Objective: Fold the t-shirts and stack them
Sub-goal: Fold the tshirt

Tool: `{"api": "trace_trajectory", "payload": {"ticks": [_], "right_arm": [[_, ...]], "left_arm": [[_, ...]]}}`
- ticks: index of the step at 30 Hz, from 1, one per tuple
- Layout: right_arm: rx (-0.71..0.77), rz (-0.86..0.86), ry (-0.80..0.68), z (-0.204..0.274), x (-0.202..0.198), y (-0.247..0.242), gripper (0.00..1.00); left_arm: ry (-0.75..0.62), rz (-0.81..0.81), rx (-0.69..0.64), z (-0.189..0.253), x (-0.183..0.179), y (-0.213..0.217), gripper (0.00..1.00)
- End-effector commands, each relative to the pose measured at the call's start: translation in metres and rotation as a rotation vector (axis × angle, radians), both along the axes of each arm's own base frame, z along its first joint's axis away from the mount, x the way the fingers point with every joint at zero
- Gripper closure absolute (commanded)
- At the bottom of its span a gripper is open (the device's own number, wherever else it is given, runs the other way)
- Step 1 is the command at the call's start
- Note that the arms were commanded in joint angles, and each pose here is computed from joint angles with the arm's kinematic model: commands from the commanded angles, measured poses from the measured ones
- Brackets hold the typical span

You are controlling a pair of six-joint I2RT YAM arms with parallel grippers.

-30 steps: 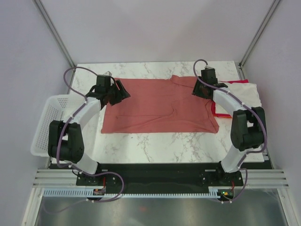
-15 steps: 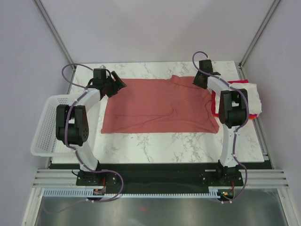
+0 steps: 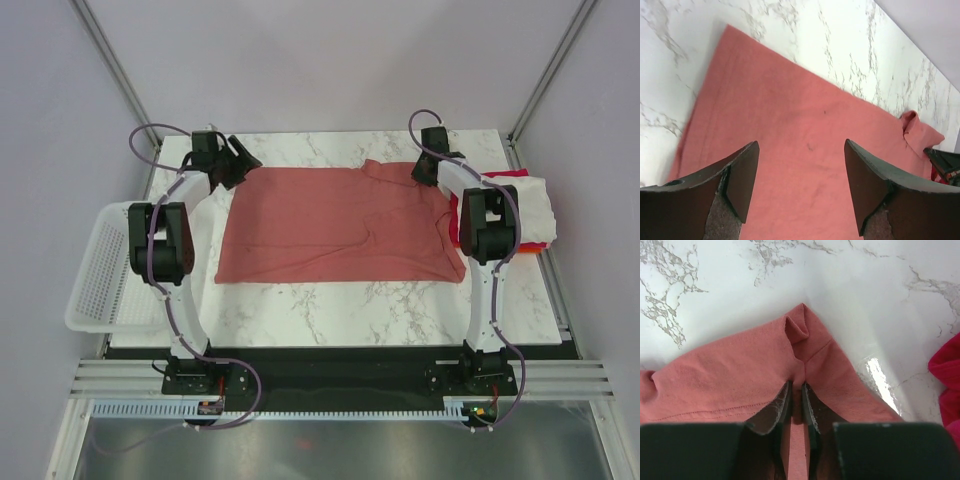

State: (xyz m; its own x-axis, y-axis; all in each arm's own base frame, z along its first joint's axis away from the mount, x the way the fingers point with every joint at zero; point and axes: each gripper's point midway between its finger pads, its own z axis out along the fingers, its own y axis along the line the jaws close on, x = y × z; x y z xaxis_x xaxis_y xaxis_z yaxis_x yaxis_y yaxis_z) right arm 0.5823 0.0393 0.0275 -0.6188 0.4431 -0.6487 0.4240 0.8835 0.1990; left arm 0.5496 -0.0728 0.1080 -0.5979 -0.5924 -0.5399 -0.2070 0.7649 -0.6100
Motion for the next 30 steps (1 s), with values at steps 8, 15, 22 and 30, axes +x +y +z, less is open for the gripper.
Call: {"api": "trace_trajectory", "payload": {"ticks": [8,15,22,30], "right_arm": [[0.01,0.011,-0.077,0.037,0.005,0.004,0.64],[0.003,0.018,-0.086,0.043,0.004,0.004,0.69],[-0.001,0.01,-0.098,0.049,0.003,0.001,1.0],[0.031,0.023,-0.146,0.066,0.003,0.008,0.97]], "left_arm": [[0.045,0.041,0.051,-0.02,0.038,0.032,0.27],[0.057,0.058,0.073,-0.031,0.05,0.038,0.28],[0.052,0.077,0.092,-0.033,0.059,0.047,0.28],[0.058,0.117,0.14,-0.045,0.071,0.061,0.29]]}}
